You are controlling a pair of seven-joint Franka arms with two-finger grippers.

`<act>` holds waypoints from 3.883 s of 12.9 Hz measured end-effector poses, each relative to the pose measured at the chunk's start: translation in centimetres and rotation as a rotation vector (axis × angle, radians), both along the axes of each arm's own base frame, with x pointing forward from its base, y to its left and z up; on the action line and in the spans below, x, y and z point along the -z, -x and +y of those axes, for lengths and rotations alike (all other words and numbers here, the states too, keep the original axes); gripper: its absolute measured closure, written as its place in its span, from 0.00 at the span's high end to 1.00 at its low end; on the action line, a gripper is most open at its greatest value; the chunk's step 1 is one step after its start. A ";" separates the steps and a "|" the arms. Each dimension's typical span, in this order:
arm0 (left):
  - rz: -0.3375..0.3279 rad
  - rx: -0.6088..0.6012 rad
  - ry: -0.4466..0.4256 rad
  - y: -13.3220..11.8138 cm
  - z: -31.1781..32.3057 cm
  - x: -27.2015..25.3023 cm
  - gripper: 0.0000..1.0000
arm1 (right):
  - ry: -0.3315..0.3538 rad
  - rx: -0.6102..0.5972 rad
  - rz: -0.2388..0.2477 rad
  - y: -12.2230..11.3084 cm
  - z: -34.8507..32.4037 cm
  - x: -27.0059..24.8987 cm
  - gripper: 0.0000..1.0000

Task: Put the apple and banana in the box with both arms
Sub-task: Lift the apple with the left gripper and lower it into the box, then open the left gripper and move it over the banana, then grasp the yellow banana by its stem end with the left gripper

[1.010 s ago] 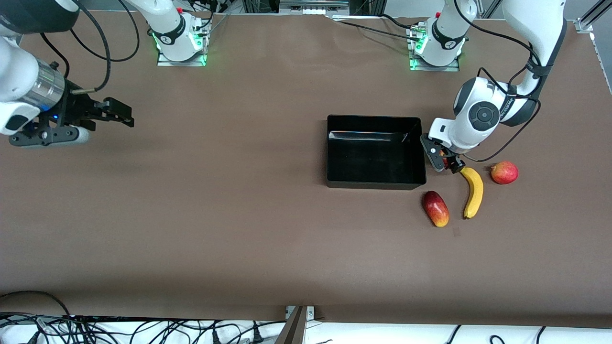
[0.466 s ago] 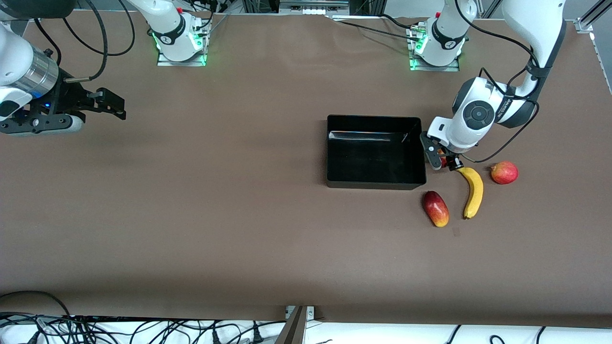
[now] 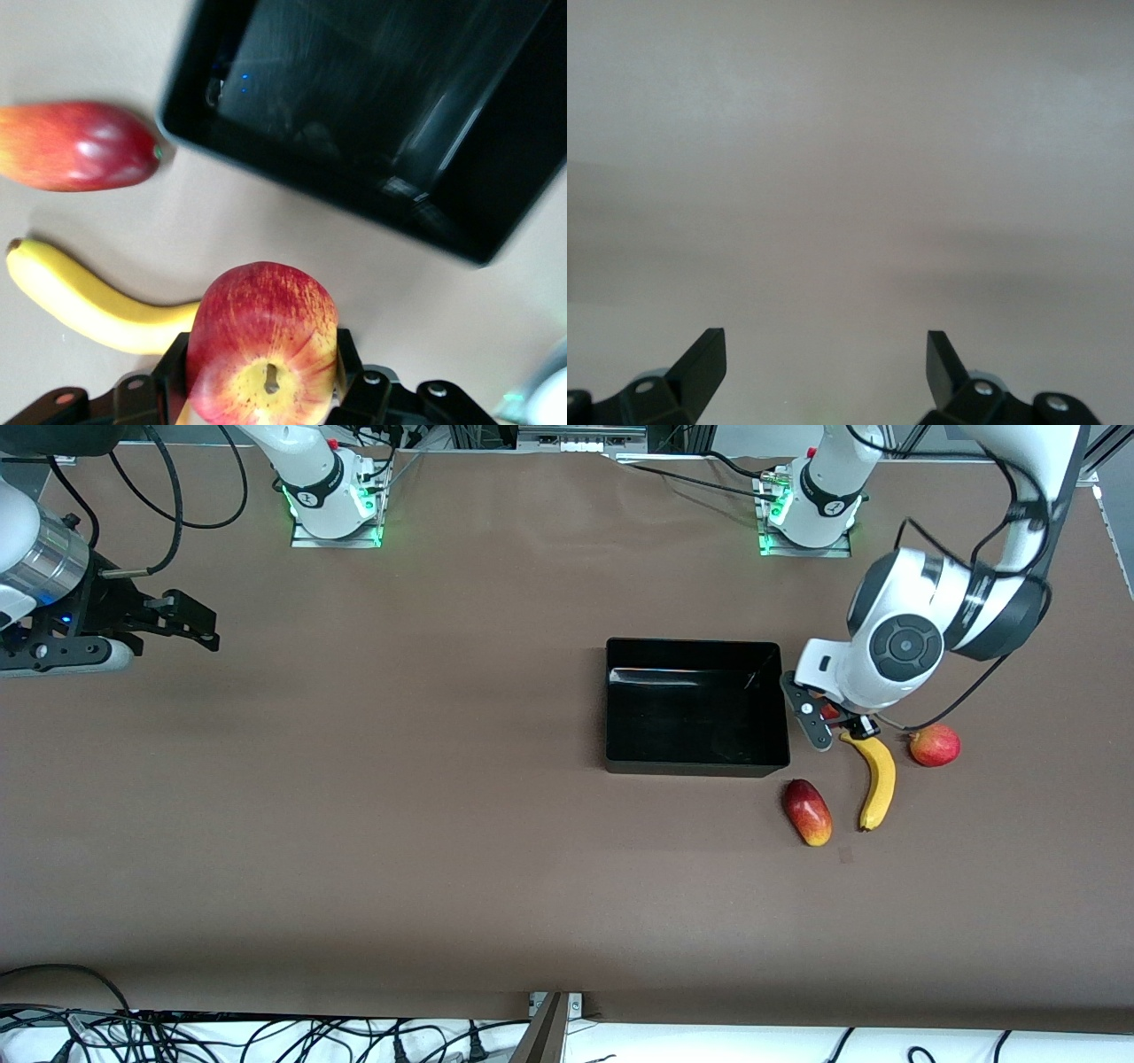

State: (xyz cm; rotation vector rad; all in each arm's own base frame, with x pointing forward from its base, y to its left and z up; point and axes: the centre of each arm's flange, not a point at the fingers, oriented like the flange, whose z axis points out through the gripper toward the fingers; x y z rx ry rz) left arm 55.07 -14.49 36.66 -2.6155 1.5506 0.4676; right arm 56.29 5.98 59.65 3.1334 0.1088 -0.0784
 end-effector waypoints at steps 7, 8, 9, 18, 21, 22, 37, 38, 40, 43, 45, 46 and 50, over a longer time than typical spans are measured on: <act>-0.051 -0.430 -0.049 3.0 -9.7 4.7 0.67 | 0.006 0.002 -0.029 -0.4 -0.2 -0.2 1.00; -0.055 -0.437 -0.037 3.7 -9.7 6.8 0.67 | 0.006 0.006 -0.030 -0.4 -0.4 -0.1 1.00; -0.060 -0.436 -0.023 4.5 -9.6 8.8 0.67 | 0.006 0.010 -0.030 -0.5 -0.6 -0.1 1.00; -0.026 -0.431 0.004 7.8 -9.2 16.0 0.73 | 0.005 0.012 -0.046 -0.9 -0.7 0.0 1.00; -0.040 -0.432 0.012 7.3 -9.4 15.3 0.99 | 0.005 0.011 -0.046 -0.9 -0.7 0.0 1.00; -0.042 -0.435 0.007 6.7 -9.5 14.4 1.00 | 0.004 0.011 -0.047 -0.9 -0.7 0.0 1.00; -0.141 -0.587 -0.119 -9.2 14.6 15.3 1.00 | 0.004 0.011 -0.048 -0.9 -0.7 0.0 1.00; -0.139 -0.588 -0.104 -9.2 15.5 16.5 1.00 | 0.004 0.011 -0.048 -0.9 -0.7 0.0 1.00; -0.129 -0.589 -0.088 -9.1 16.5 18.2 0.95 | 0.004 0.011 -0.048 -0.9 -0.7 0.0 1.00; -0.120 -0.550 -0.077 -9.1 16.5 18.5 0.73 | 0.004 0.011 -0.048 -0.9 -0.7 0.0 1.00; -0.118 -0.539 -0.072 -9.2 17.2 18.4 0.48 | 0.004 0.011 -0.048 -0.9 -0.7 0.0 1.00; -0.121 -0.539 -0.070 -9.3 17.5 18.2 0.36 | 0.004 0.011 -0.048 -0.9 -0.7 0.0 1.00; -0.147 -0.517 -0.074 -10.7 15.5 12.7 0.33 | 0.004 0.011 -0.048 -0.9 -0.7 0.0 1.00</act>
